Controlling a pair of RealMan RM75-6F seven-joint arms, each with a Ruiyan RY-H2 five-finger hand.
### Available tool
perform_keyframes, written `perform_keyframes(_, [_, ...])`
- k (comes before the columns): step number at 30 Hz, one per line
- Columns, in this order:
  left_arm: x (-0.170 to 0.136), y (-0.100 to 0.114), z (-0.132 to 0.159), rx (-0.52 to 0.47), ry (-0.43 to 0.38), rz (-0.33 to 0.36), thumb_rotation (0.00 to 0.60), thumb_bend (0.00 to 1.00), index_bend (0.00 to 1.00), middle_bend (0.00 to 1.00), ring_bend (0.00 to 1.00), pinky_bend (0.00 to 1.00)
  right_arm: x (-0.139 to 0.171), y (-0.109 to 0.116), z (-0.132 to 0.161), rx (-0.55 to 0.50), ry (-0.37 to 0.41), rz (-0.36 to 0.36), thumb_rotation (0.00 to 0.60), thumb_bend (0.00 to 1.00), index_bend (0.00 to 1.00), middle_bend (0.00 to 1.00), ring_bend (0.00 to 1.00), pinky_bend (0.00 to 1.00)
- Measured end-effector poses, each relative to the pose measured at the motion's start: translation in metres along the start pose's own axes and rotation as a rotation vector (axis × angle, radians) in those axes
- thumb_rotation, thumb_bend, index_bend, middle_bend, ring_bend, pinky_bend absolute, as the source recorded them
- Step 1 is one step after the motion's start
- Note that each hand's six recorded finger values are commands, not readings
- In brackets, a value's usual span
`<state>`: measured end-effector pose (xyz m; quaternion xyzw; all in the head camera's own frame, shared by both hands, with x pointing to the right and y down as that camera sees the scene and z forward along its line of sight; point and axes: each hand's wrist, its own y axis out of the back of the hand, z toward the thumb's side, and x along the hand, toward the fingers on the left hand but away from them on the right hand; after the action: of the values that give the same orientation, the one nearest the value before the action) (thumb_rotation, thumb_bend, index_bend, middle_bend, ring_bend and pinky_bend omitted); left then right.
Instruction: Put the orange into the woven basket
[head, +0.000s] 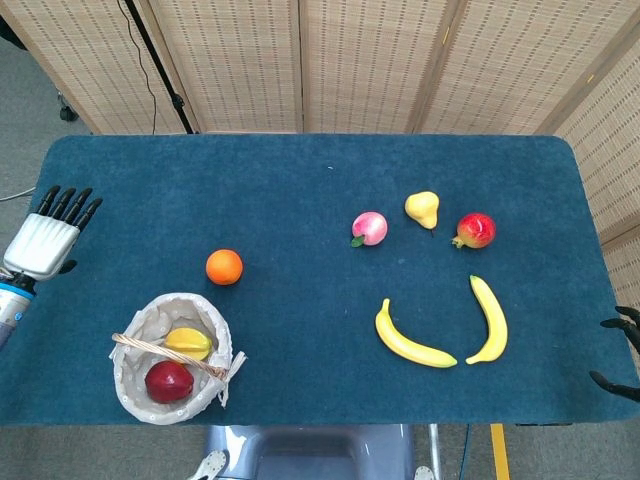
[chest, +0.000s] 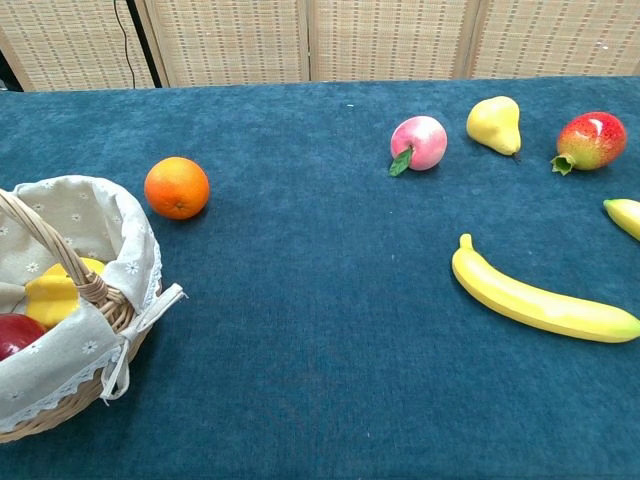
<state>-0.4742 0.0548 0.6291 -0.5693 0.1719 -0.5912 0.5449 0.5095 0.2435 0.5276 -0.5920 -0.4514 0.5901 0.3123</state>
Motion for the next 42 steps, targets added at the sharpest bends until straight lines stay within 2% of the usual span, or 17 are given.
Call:
perform_keyframes(4, [0.018, 0.0, 0.019, 0.077, -0.095, 0.015, 0.6, 0.02, 0.0, 0.0, 0.0, 0.01, 0.004, -0.001, -0.003, 0.001, -0.016, 0.004, 0.6, 0.0, 0.31, 0.18, 0.17, 0.14])
perform_keyframes(8, [0.036, 0.003, 0.049, 0.09, -0.209, 0.042, 0.6, 0.02, 0.0, 0.0, 0.0, 0.03, 0.007, -0.005, -0.008, -0.009, -0.039, 0.022, 0.6, 0.0, 0.31, 0.18, 0.17, 0.14])
perform_keyframes(11, [0.046, 0.009, 0.079, 0.064, -0.307, 0.074, 0.6, 0.02, 0.0, 0.0, 0.0, 0.03, 0.01, -0.008, -0.01, -0.005, -0.056, 0.035, 0.6, 0.0, 0.31, 0.18, 0.17, 0.14])
perform_keyframes(19, [0.07, 0.022, 0.122, -0.012, -0.467, 0.137, 0.6, 0.02, 0.0, 0.0, 0.0, 0.03, 0.012, -0.012, -0.006, 0.009, -0.089, 0.05, 0.6, 0.0, 0.32, 0.18, 0.17, 0.14])
perform_keyframes(30, [0.086, 0.028, 0.154, -0.143, -0.55, 0.162, 0.6, 0.02, 0.0, 0.0, 0.0, 0.05, 0.007, -0.01, -0.012, 0.033, -0.154, 0.019, 0.6, 0.0, 0.33, 0.19, 0.18, 0.14])
perform_keyframes(42, [0.085, 0.011, 0.174, -0.257, -0.557, 0.122, 0.6, 0.02, 0.0, 0.0, 0.0, 0.1, 0.007, -0.001, -0.021, 0.047, -0.177, -0.026, 0.6, 0.0, 0.33, 0.19, 0.19, 0.15])
